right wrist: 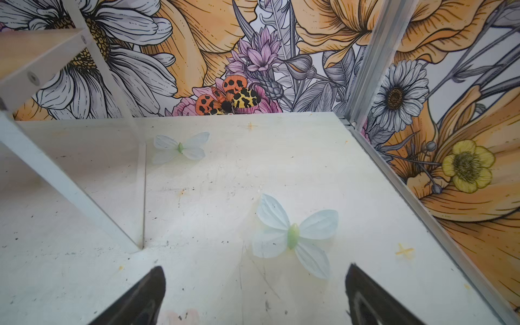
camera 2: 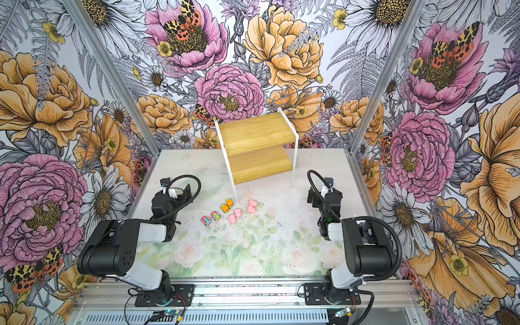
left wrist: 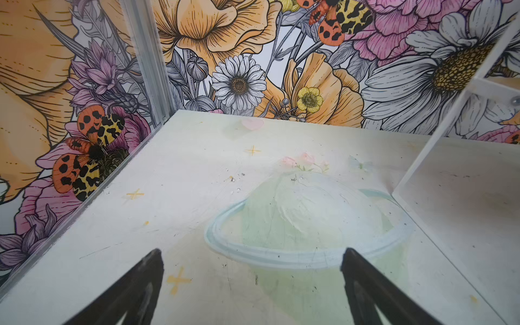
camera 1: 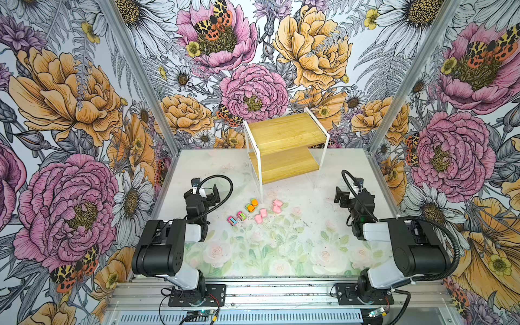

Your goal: Place and organize the plastic toys onto the shelf

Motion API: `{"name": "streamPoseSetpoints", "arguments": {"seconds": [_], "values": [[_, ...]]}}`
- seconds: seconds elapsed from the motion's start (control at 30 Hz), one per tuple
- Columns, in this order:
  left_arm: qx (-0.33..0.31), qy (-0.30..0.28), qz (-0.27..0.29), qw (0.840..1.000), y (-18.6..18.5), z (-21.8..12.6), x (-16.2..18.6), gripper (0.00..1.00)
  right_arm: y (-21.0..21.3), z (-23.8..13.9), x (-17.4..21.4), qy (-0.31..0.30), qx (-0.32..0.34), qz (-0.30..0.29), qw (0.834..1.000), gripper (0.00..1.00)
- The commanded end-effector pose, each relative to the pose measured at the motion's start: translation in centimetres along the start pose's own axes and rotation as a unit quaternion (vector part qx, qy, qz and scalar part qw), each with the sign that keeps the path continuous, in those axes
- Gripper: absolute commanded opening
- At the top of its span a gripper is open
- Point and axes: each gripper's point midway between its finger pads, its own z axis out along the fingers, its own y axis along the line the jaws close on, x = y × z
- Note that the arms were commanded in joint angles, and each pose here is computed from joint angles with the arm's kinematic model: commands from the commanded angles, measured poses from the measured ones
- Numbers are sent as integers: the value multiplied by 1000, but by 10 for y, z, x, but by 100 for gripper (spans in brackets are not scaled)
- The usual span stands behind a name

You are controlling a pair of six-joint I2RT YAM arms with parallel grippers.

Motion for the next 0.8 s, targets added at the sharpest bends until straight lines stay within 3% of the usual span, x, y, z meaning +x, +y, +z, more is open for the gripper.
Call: {"name": "streamPoseSetpoints", "arguments": {"seconds": [0.0, 0.57, 0.77], "values": [[-4, -6, 7, 1000, -1, 0, -3, 99, 0, 1, -6, -9, 3, -3, 1000, 99], [-5, -7, 7, 1000, -1, 0, -4, 99, 0, 1, -7, -10, 3, -3, 1000, 100], [-31, -21, -4, 999, 9, -8, -14, 99, 35, -14, -17, -30, -106, -41, 993, 97]]}}
